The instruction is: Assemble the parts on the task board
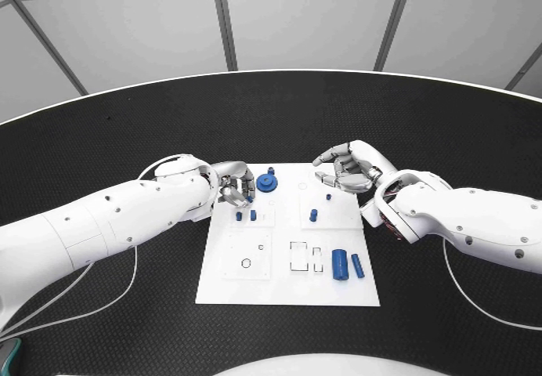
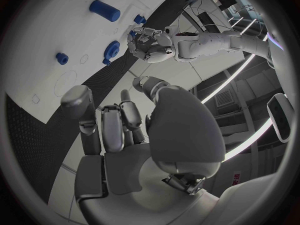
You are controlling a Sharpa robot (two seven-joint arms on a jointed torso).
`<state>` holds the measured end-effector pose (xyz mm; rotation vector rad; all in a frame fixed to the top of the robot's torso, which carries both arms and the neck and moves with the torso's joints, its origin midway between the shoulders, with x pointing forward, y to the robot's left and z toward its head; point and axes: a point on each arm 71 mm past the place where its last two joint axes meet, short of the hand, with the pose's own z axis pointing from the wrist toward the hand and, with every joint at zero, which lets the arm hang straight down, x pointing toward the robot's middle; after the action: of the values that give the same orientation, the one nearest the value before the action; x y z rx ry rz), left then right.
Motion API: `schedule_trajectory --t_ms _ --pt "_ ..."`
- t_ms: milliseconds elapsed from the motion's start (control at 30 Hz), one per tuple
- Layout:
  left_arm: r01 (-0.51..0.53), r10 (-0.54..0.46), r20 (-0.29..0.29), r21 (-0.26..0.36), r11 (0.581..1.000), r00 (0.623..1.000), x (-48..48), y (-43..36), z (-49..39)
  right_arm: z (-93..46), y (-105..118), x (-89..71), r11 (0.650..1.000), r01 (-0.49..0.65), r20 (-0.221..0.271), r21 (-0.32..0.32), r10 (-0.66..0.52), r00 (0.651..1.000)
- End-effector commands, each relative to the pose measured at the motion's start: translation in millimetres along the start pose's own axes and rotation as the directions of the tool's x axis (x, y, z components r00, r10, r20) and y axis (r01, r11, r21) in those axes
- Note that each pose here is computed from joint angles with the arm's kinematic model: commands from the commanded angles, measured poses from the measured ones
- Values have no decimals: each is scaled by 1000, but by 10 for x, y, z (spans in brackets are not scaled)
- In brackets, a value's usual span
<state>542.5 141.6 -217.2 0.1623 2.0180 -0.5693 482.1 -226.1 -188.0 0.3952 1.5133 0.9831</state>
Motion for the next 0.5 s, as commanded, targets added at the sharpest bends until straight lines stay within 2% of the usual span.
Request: schedule_trajectory --t_ms 33,500 --pt "-1 1 -4 -2 1000 1000 3 2 1 -1 -1 -1 1000 0 0 0 0 1000" --pt "0 0 -2 -12 1000 1000 -1 30 -2 -4 0 -4 1000 0 1 0 0 1000"
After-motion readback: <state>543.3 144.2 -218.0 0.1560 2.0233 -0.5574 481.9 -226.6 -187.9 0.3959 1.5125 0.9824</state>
